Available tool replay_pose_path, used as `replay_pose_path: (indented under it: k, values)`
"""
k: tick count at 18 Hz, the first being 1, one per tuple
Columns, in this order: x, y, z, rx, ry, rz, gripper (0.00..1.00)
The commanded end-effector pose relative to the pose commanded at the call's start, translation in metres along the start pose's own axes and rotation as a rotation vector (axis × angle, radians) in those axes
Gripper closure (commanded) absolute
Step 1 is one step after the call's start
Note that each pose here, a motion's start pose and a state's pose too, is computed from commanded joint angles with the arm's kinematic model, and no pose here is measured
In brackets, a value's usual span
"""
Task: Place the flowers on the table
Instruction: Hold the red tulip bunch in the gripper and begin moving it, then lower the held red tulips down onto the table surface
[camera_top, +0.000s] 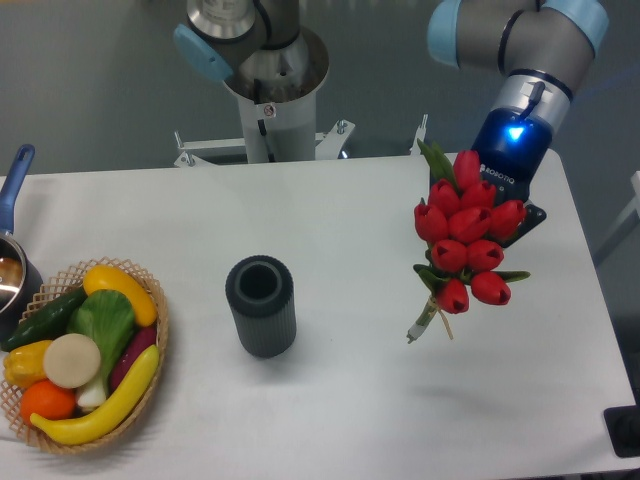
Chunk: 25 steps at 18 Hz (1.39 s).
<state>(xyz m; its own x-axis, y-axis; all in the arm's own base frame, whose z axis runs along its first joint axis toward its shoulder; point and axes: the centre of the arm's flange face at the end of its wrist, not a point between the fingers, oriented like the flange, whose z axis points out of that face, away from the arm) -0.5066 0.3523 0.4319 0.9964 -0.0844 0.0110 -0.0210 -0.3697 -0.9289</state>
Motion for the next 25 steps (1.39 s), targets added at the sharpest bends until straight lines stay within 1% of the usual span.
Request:
replay_pose_path:
  k: [7, 9, 13, 15, 19, 25]
  values:
    - [0.001, 0.002, -0.001, -0.006, -0.004, 0.009, 0.61]
    - [0.003, 0.002, -0.002, -0.023, -0.013, 0.014, 0.61]
    - [0.005, 0.003, -0.007, -0.16, -0.076, 0.036, 0.61]
    - [0.008, 0.0, -0.007, -0.202, -0.093, 0.047, 0.61]
    - [0.014, -0.003, -0.01, -0.327, -0.146, 0.076, 0.61]
    - [0.037, 0.004, 0.033, -0.588, -0.163, 0.138, 0.61]
